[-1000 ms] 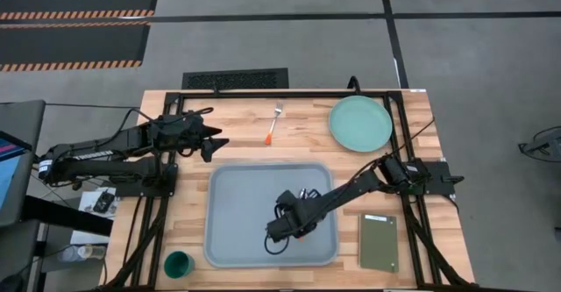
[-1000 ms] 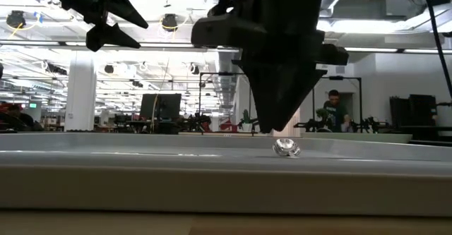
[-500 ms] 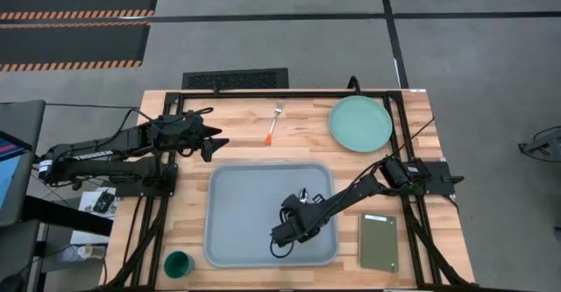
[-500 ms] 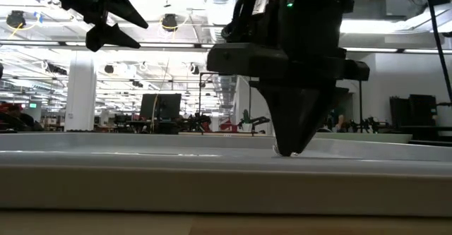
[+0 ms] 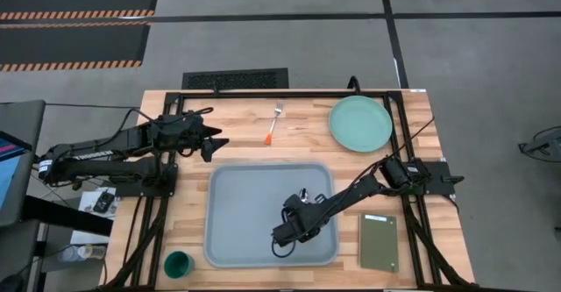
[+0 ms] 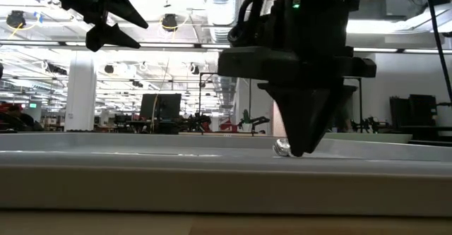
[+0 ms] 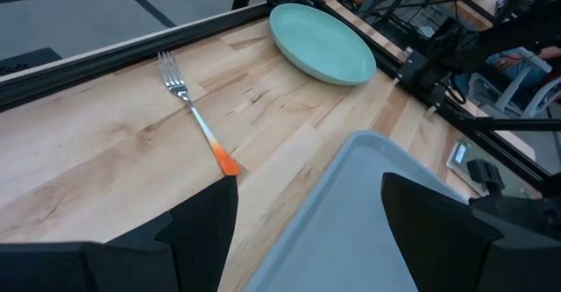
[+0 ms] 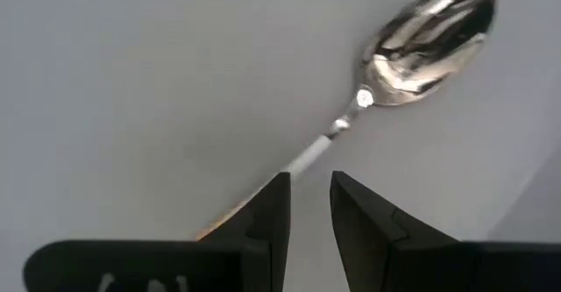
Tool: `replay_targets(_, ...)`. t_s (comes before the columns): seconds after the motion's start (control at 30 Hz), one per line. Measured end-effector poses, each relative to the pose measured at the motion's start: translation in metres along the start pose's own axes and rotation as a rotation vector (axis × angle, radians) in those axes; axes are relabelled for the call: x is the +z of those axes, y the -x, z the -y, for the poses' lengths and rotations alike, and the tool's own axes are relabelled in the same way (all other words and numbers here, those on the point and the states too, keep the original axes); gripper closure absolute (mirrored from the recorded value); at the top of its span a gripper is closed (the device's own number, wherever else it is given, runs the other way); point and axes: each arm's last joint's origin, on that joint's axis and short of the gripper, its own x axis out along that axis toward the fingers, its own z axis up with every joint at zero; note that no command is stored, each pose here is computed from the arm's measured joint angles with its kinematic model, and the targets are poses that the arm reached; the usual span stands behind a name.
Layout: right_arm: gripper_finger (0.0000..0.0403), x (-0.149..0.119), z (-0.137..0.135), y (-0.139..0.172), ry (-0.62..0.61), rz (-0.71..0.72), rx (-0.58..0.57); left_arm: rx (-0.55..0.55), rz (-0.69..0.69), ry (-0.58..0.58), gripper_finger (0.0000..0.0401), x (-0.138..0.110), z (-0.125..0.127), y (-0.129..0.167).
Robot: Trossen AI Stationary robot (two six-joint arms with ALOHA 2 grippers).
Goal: Pick and place plate/cup/fork/spoon on tray
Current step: Put the orange spoon on the right of the gray tray, then put the orange fork on the gray tray to the left of the orange spoon
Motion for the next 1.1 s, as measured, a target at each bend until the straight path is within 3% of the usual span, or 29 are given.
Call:
replay_targets(0.27,0.0295,-0.005,-0.007,0.0,-0.009,0.011,0.058,0.0,0.0,0.0,0.0131,0.0,0.0,0.0)
replay_targets(1.1,0.0295,-0.012,0.001,0.007,-0.009,-0.022,0.02,-0.001,0.002,-0.002,0.0131,0.0,0.0,0.0)
